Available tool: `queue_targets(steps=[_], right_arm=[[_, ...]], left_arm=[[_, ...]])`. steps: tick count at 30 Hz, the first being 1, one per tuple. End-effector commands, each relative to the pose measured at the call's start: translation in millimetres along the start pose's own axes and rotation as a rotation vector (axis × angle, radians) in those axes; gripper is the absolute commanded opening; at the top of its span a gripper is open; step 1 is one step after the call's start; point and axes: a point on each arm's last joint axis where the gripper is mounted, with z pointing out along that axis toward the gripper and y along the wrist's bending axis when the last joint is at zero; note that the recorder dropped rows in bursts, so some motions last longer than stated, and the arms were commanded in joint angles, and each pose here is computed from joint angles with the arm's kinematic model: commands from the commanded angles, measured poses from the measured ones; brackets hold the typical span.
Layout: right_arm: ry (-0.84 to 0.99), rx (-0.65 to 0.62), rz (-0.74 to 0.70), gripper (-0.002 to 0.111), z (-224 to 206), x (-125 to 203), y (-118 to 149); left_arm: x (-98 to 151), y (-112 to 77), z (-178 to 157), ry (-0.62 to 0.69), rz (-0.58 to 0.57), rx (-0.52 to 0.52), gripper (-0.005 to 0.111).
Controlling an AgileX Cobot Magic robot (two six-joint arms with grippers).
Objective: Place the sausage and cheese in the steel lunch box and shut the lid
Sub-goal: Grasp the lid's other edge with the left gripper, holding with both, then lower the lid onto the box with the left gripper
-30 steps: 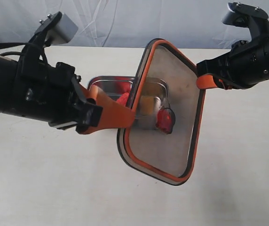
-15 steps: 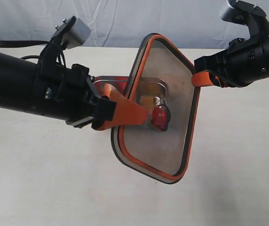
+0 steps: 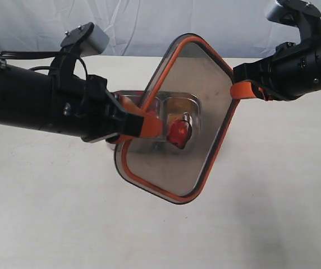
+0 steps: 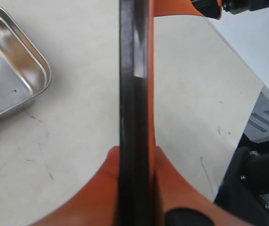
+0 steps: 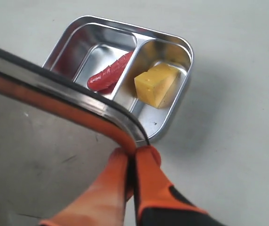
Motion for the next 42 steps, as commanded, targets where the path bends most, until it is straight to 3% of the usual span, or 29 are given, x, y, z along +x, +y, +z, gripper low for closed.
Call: queue_targets(steps=[1,4,9,11,17,22,25,30,32,35,42], right_arm=[[-0.004,-0.007,-0.003,-0.001,-2,0,1],[-0.022,0.01,-0.006,0.005,-2,-2,0],[-0.018,0.029,-0.029,0.042,-3,-2,-2],[-0.012,0.046,-0.051,0.049,-3,-1,-4],[-0.08,0.102,-0.069,0.049,-15,-6,-3],[-0.192,0.168,-0.056,0.049,-43,-11,4],[-0.227,0.223,0.061,0.049,-62,-9,2],[-0.169,0.24,0.052,0.049,-67,-2,1],[-0.176,0.242,0.051,0.049,-67,-3,1],[-0.177,0.244,0.05,0.049,-67,-3,1],[-0.168,0.266,0.023,0.049,-67,-3,-1]], left_arm=[[-2,3.4,0,-0.016,0.056,-0.049,0.0],[-3,6.4,-1,-0.021,0.099,-0.09,0.0],[-12,3.8,-3,-0.031,0.151,-0.1,0.0],[-16,2.2,-4,-0.039,0.169,-0.101,0.0],[-27,2.9,-8,-0.05,0.259,-0.165,0.0],[-41,14.2,-16,-0.052,0.415,-0.365,0.0],[-52,20.4,-22,-0.067,0.628,-0.493,0.0],[-59,35.4,-17,0.03,1.063,-0.641,0.0],[-55,46.9,-5,0.137,1.225,-0.662,0.0],[-49,62.2,12,0.251,1.359,-0.658,0.0],[-43,76.4,34,0.283,1.418,-0.622,0.0]])
